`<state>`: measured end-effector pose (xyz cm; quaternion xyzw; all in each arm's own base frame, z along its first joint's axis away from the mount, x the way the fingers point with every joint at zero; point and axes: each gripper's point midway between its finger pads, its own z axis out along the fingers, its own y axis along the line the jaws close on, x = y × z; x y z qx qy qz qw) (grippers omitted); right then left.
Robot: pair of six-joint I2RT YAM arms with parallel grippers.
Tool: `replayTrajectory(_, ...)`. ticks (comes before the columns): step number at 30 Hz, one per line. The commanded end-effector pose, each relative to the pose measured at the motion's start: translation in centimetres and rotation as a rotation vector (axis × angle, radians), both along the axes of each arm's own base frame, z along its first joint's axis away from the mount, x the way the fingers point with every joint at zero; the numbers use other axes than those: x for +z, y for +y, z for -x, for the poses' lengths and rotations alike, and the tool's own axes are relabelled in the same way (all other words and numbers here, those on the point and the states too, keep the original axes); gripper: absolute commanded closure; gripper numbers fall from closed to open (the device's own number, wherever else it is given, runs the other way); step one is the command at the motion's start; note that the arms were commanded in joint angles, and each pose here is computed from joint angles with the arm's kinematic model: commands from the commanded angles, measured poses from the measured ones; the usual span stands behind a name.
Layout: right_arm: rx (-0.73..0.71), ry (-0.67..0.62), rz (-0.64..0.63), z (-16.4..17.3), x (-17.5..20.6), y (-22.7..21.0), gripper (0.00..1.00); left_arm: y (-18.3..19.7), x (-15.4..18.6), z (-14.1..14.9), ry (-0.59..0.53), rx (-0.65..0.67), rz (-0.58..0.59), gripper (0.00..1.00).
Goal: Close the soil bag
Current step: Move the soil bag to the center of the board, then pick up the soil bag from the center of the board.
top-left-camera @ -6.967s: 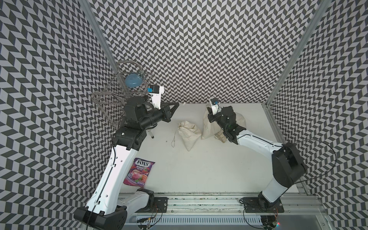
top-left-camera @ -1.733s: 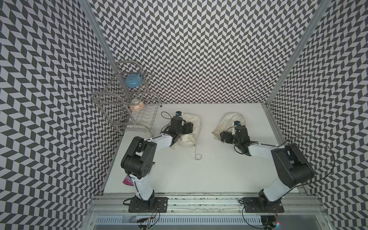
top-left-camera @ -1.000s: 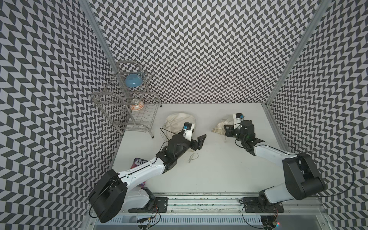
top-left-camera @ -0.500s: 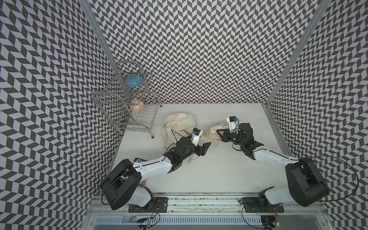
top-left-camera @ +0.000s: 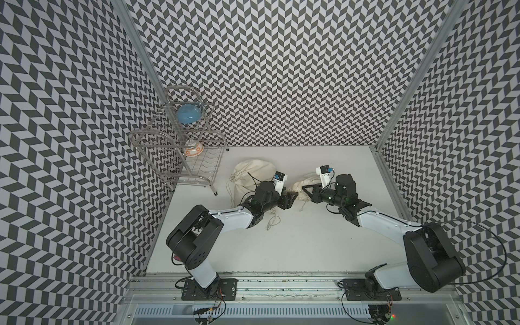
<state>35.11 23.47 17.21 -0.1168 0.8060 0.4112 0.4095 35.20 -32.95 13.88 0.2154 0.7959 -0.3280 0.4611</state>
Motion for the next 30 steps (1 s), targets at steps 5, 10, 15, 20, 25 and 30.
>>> replayTrajectory(5, -0.044, -0.155, -0.014, -0.2, 3.6, -0.7, 0.69, -1.3, 3.6, 0.3, -0.033, -0.063, 0.09, 1.0)
replayTrajectory(10, -0.176, -0.189, 0.093, 0.9, 3.5, -4.3, 0.45, -0.8, 5.9, 0.1, -0.046, -0.036, 0.132, 1.0)
replayTrajectory(15, -0.167, -0.238, 0.121, 4.7, 3.2, -5.4, 0.24, -0.8, 7.0, 0.4, -0.032, -0.039, 0.168, 1.0)
replayTrajectory(20, -0.109, -0.315, 0.09, 7.5, 1.8, -4.0, 0.12, -0.7, 7.7, 0.7, -0.033, -0.041, 0.19, 1.0)
replayTrajectory(25, -0.104, -0.404, 0.078, 8.2, 0.9, -3.0, 0.07, -0.9, 8.3, 0.9, -0.032, -0.048, 0.203, 1.0)
replayTrajectory(30, -0.137, -0.481, 0.015, 7.3, 2.3, -2.2, 0.08, -1.1, 8.9, 1.1, -0.042, -0.061, 0.215, 1.0)
